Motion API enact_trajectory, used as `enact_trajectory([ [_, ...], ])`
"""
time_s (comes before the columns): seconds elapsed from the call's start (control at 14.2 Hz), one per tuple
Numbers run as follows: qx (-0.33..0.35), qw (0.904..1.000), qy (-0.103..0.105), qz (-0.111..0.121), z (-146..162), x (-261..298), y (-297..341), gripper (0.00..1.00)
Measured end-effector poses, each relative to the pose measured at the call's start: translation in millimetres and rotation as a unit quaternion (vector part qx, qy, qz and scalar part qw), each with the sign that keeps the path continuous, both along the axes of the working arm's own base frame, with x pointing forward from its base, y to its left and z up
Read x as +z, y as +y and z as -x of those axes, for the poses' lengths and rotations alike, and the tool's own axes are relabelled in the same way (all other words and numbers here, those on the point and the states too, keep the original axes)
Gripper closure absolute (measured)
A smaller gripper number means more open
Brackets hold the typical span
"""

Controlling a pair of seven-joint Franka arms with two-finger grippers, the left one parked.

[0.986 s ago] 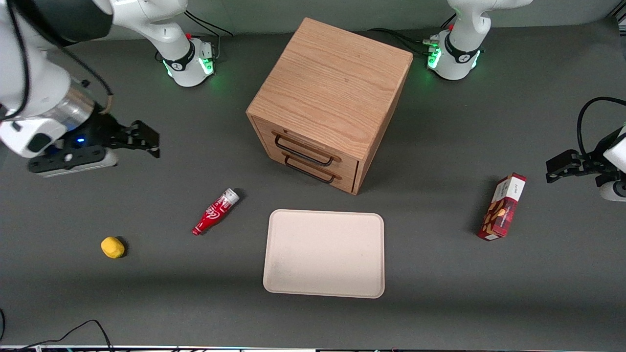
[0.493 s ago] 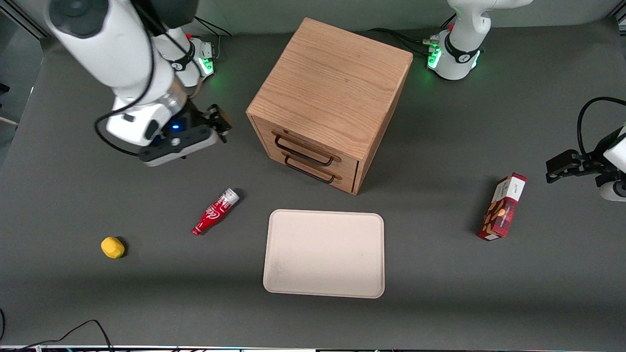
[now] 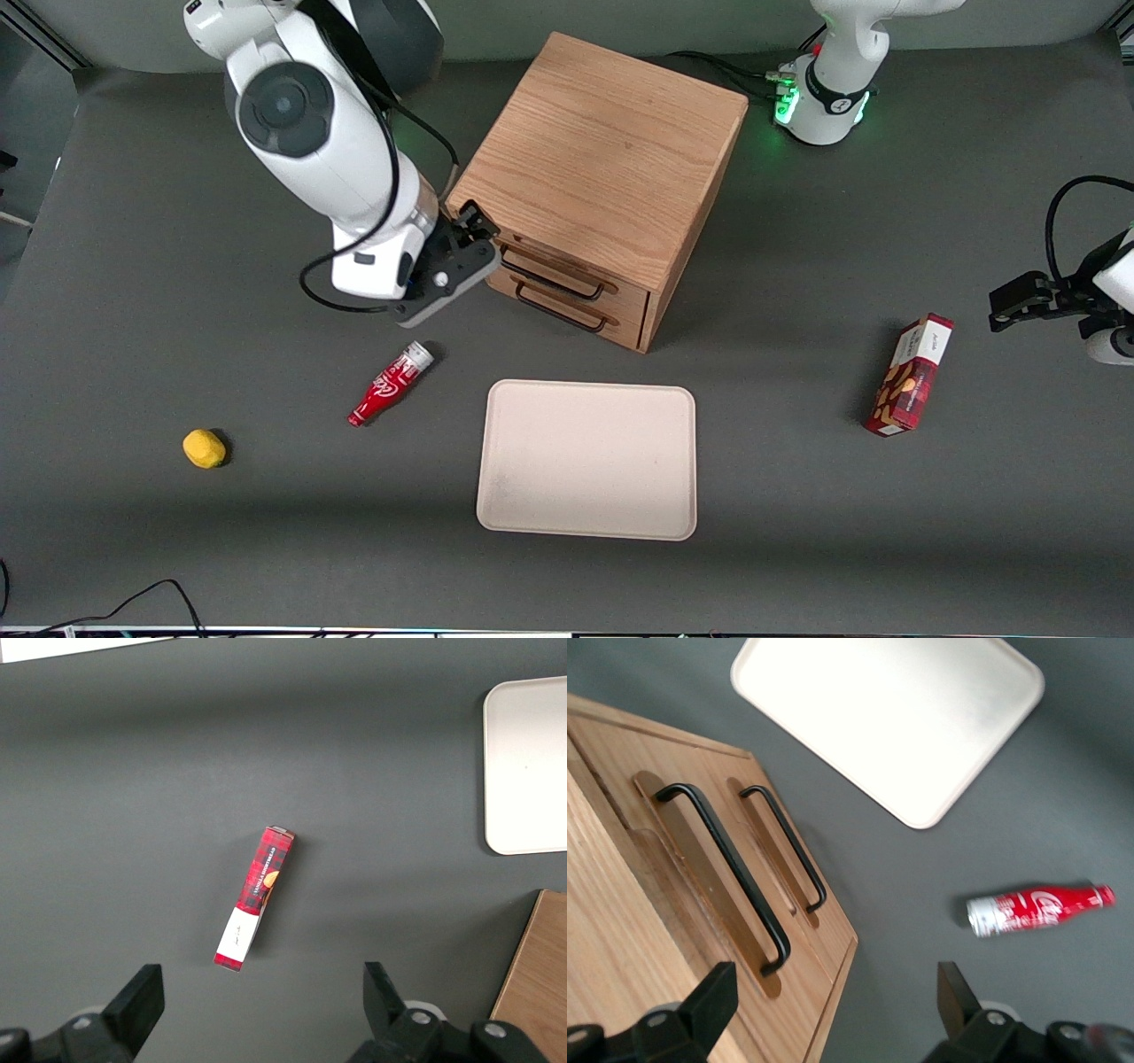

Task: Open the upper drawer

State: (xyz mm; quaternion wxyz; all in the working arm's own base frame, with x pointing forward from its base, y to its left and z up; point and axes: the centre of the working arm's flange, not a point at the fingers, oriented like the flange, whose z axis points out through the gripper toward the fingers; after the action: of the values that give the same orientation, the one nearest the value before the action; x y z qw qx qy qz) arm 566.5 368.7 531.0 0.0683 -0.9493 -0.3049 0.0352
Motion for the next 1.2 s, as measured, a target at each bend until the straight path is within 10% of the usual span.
enact_trajectory([
  [1.2, 0.139, 0.9880, 0.014, -0.065, -3, -94, 53, 0.00],
])
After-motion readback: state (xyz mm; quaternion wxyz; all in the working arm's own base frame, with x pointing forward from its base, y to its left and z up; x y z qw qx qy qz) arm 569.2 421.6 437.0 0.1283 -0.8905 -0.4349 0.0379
